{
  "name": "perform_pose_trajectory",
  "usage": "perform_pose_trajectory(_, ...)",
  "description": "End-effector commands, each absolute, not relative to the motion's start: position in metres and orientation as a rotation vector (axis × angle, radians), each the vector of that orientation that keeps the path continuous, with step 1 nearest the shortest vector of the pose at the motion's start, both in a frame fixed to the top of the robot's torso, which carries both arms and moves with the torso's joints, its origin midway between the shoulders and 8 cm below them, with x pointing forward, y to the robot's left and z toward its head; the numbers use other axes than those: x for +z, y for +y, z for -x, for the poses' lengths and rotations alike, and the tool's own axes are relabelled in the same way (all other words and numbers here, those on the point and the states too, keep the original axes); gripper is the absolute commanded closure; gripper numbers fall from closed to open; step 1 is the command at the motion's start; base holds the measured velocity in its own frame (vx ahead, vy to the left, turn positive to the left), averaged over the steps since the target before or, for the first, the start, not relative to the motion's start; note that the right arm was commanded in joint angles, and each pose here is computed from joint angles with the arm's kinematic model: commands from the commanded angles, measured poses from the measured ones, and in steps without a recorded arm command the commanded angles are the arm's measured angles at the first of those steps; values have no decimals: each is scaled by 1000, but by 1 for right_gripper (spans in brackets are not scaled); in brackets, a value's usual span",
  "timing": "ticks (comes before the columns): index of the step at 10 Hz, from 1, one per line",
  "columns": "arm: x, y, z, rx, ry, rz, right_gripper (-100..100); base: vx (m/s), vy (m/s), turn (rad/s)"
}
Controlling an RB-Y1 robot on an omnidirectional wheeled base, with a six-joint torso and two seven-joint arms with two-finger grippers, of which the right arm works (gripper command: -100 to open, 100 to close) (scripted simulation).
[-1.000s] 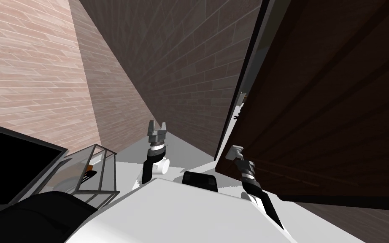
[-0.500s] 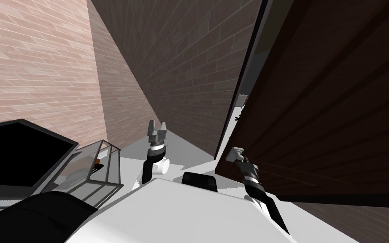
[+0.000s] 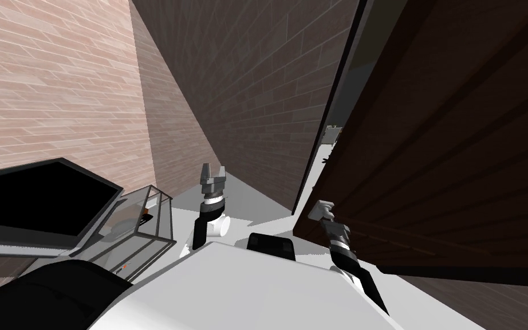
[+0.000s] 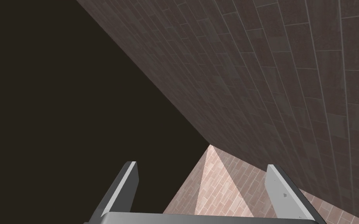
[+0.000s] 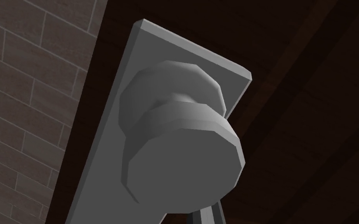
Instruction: Pull the door open
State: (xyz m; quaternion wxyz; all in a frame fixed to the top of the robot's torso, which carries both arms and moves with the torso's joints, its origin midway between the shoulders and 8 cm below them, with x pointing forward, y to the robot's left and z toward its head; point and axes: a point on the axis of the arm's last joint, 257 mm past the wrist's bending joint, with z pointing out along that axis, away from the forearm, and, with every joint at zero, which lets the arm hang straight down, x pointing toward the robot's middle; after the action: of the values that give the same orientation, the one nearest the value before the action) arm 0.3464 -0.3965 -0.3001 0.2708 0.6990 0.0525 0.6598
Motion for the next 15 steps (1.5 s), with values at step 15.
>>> perform_pose_trajectory(15, -305, -406, -321, 1955, -327, -2077, -100, -62, -15, 39)
